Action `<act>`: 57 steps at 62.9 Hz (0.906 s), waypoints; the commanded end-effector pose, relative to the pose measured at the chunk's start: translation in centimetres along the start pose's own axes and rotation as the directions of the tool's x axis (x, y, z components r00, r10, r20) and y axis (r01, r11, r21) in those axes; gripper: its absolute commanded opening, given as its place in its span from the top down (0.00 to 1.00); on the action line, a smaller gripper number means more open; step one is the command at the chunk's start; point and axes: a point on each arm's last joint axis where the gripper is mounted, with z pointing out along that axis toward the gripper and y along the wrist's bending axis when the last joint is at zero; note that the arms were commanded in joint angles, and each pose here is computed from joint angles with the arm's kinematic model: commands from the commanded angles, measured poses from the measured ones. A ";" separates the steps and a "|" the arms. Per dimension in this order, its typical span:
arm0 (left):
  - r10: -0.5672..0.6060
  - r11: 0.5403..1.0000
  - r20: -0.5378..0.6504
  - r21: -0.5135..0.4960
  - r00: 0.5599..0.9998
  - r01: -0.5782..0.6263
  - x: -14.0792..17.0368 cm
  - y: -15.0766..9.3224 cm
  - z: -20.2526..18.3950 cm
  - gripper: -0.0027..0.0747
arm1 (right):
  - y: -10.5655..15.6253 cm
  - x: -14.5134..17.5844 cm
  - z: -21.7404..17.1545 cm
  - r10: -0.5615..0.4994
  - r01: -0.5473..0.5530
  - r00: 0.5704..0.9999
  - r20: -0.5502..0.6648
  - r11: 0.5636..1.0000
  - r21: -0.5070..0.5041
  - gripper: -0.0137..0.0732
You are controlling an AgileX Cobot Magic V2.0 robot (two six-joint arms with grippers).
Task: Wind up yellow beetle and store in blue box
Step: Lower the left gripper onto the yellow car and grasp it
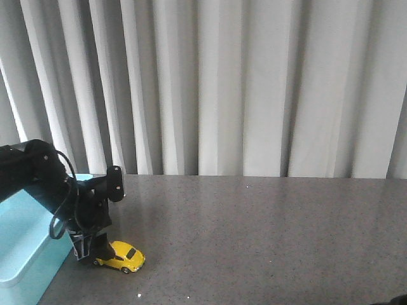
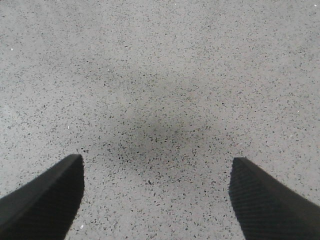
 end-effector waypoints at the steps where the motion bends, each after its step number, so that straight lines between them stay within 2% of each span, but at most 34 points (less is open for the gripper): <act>1: 0.044 0.997 0.071 -0.062 0.997 -0.039 -2.1 0.5 -2.0 0.26 | 0.0 -1.1 -0.9 -0.009 0.008 0.996 0.088 1.000 0.007 0.18; 11: 0.066 0.997 0.045 -0.042 0.997 -0.064 -2.3 1.0 -0.5 0.23 | 0.0 -1.1 -0.9 -0.009 0.008 0.996 0.087 1.000 0.007 0.18; 35: 0.072 0.997 -0.007 -0.004 0.997 -0.072 -1.6 1.4 1.7 0.25 | 0.0 -1.0 -0.9 -0.009 0.008 0.996 0.085 1.000 0.007 0.18; 57: 0.052 0.998 0.020 0.031 0.998 -0.053 -1.9 1.1 1.6 0.52 | 0.0 -1.0 -0.9 -0.009 0.008 0.996 0.085 1.000 0.007 0.18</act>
